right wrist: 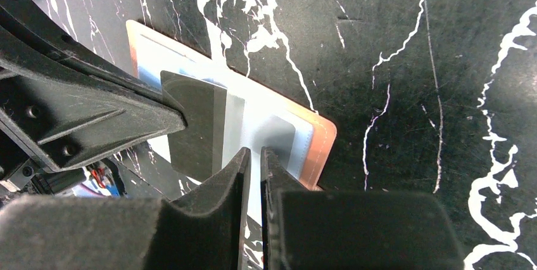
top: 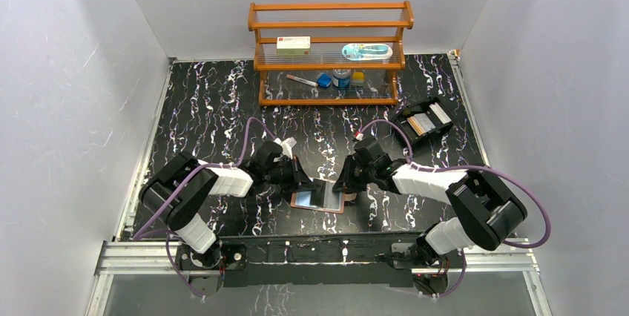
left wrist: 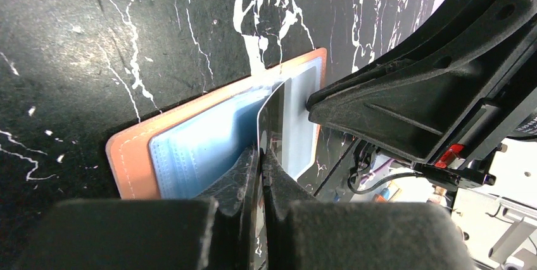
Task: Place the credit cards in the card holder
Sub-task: Insert the credit card into the card holder.
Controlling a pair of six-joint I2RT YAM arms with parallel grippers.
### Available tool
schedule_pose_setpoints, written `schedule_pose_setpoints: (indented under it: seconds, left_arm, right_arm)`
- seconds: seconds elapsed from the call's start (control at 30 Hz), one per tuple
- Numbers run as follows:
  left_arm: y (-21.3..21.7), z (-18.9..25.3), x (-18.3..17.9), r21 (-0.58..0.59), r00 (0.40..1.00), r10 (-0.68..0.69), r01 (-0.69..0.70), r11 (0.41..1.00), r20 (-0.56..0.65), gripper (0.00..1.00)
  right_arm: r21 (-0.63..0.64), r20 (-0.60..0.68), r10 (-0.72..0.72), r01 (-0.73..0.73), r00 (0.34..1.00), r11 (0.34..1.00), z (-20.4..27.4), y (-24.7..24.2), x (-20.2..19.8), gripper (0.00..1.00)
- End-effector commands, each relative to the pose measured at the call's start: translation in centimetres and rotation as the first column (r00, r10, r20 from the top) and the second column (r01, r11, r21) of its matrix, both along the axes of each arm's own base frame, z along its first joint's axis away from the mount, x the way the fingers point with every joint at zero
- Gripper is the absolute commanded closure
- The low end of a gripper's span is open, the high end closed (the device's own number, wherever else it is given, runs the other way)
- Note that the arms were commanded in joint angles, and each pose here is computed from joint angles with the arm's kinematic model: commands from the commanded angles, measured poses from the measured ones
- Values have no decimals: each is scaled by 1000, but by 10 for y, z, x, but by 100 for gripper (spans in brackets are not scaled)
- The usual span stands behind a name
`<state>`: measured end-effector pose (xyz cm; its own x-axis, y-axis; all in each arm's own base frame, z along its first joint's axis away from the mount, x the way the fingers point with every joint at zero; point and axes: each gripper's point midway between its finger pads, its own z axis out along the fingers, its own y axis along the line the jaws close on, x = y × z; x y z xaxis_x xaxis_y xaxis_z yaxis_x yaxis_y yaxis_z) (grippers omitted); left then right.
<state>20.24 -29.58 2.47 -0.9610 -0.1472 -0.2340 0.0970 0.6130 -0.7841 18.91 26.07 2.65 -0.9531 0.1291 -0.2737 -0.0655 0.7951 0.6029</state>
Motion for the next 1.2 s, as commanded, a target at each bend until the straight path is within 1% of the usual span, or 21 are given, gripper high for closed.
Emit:
schedule_pose_setpoints:
  seconds: [0.0,0.13,0.23,0.3,0.37,0.4,0.47,0.57,0.7,0.9,1.17]
  left_arm:
    - [5,-14,-3,59,1000,-2,1,998,15,100]
    - [3,-15,-5,57,1000,-9,8,998,3,100]
    - [2,-12,-4,61,1000,-9,9,998,4,96]
    - [4,-11,-2,90,1000,-2,2,996,2,89]
    - [9,-12,1,143,1000,-4,2,990,15,76]
    - [13,-11,4,174,999,-5,0,985,31,72]
    - [17,-5,8,207,998,-10,-2,978,59,67]
    - [18,6,11,220,997,-11,-6,975,75,62]
    - [15,10,8,202,998,-14,2,979,61,61]
    - [10,3,-2,170,1000,-25,24,985,7,61]
    - [-6,6,-9,141,998,-60,61,988,-14,60]
  right_arm:
    - [-46,-5,-25,25,1000,999,-6,-11,-4,79]
    - [-41,25,-35,36,999,999,14,-11,0,75]
    - [-45,39,-47,49,998,998,21,-17,-1,73]
    - [-40,38,-49,50,998,998,22,-19,-5,69]
    - [-40,36,-47,49,998,998,18,-22,-10,67]
    - [-41,33,-47,48,998,998,16,-23,-12,66]
    - [-29,16,-66,66,998,997,13,-24,-15,66]
    - [-21,0,-60,60,998,998,6,-23,-18,67]
    - [-15,-11,-53,53,999,998,1,-19,-20,68]
    - [-17,-22,-59,59,998,998,-4,-20,-24,69]
    - [-13,-29,-60,59,998,998,-5,-18,-25,70]
